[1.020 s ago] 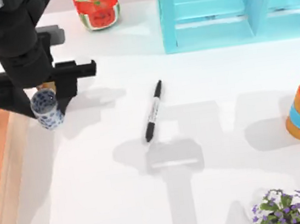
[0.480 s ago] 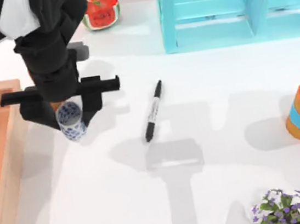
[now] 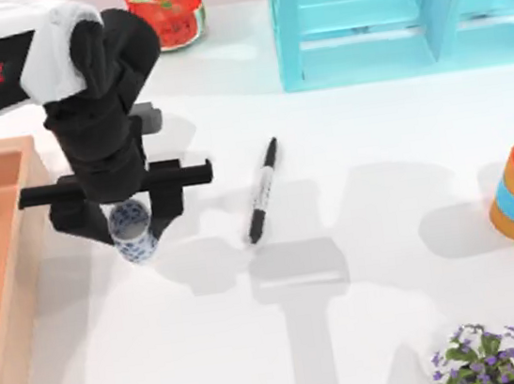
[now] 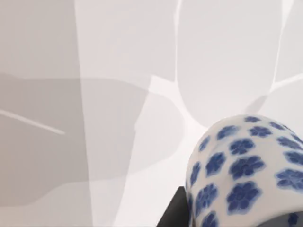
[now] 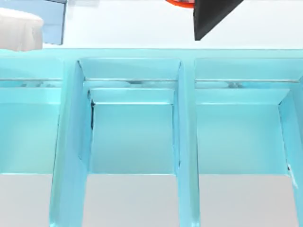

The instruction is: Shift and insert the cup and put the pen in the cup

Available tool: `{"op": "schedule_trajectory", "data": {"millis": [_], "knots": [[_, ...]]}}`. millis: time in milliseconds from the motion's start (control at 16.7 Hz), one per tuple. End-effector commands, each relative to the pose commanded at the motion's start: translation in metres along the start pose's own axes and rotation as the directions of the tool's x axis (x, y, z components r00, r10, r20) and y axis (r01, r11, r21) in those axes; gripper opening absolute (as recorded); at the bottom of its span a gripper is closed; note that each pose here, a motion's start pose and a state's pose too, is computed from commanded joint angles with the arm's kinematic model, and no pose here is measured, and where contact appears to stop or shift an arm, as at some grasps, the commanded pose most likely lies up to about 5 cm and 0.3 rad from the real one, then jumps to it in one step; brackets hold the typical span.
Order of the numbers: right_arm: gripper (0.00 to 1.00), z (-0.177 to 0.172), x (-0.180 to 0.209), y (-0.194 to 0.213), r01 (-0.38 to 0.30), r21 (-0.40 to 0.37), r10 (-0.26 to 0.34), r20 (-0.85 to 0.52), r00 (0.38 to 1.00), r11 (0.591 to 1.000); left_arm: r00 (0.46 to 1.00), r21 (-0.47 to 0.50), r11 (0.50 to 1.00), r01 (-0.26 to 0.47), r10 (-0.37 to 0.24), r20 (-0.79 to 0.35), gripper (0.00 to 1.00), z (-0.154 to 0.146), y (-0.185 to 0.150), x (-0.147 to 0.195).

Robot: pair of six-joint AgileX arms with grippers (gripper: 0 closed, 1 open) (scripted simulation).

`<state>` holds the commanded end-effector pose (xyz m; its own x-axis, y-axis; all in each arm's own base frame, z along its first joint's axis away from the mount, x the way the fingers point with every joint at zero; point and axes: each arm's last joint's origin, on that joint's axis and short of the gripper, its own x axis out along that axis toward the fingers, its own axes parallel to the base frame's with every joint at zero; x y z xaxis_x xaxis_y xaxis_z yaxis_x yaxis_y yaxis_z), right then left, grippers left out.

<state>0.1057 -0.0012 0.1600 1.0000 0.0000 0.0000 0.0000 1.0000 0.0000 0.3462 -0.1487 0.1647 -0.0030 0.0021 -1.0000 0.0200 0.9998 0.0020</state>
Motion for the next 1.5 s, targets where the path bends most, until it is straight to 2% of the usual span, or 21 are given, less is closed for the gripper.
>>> {"op": "schedule_trajectory", "data": {"millis": [60,840,1500], "knots": [[1.00,0.0000,0.0000,0.0000,0.000,0.000,0.000,0.000,1.000,1.000,1.000,0.000,1.000,0.000,0.000,0.000,0.00,0.0000,0.0000,0.0000],[1.00,0.0000,0.0000,0.0000,0.000,0.000,0.000,0.000,1.000,1.000,1.000,0.000,1.000,0.000,0.000,0.000,0.98,0.0000,0.0000,0.0000],[1.00,0.0000,0.0000,0.0000,0.000,0.000,0.000,0.000,1.000,1.000,1.000,-0.003,1.000,-0.001,0.001,-0.002,1.00,0.0014,-0.0001,-0.0030]]}}
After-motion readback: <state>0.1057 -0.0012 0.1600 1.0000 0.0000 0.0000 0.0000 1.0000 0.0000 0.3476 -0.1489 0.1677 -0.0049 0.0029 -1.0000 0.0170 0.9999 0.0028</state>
